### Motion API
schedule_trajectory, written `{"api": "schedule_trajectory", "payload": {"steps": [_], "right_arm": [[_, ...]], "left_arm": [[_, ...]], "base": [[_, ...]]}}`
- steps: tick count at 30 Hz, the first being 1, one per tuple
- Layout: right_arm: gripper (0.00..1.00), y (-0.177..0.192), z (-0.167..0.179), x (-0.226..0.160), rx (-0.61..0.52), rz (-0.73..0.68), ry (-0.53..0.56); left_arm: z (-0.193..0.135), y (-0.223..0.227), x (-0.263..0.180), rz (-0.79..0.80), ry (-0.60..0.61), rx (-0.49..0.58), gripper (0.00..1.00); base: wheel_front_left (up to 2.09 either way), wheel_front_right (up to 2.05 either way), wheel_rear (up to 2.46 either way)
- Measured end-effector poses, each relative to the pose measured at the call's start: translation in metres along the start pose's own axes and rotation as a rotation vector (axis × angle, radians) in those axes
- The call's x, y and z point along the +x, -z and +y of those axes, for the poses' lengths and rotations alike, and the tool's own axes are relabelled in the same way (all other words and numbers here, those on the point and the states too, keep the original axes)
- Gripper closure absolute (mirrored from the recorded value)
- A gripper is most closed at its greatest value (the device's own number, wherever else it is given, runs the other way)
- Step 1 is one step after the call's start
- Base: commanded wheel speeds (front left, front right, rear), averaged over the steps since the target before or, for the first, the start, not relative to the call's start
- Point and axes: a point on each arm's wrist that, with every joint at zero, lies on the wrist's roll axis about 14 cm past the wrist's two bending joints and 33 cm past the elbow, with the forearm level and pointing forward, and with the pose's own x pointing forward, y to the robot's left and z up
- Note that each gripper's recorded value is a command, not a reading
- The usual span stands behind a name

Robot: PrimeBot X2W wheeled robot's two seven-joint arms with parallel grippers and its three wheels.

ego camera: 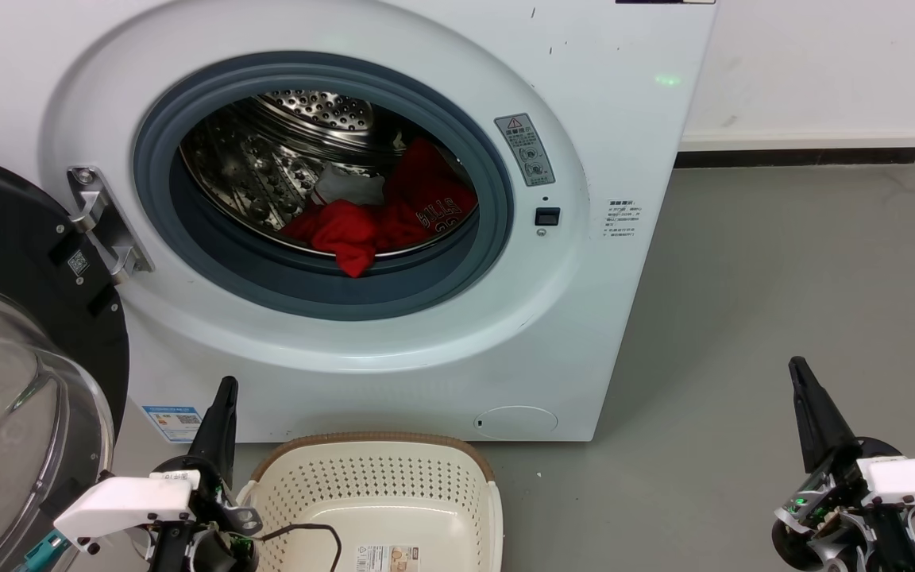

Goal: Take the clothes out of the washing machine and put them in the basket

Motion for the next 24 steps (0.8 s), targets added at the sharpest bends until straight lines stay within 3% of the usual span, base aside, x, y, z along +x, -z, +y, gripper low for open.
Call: {"api": "schedule_trajectory", "payload": {"steps": [24], "right_arm": [[1.0, 0.0, 0.0, 0.0, 0.0, 0.0, 0.0]], "left_arm": [[0.0, 0.0, 0.0, 0.0, 0.0, 0.0, 1.0]], "base": [[0.0, 0.0, 0.0]]}}
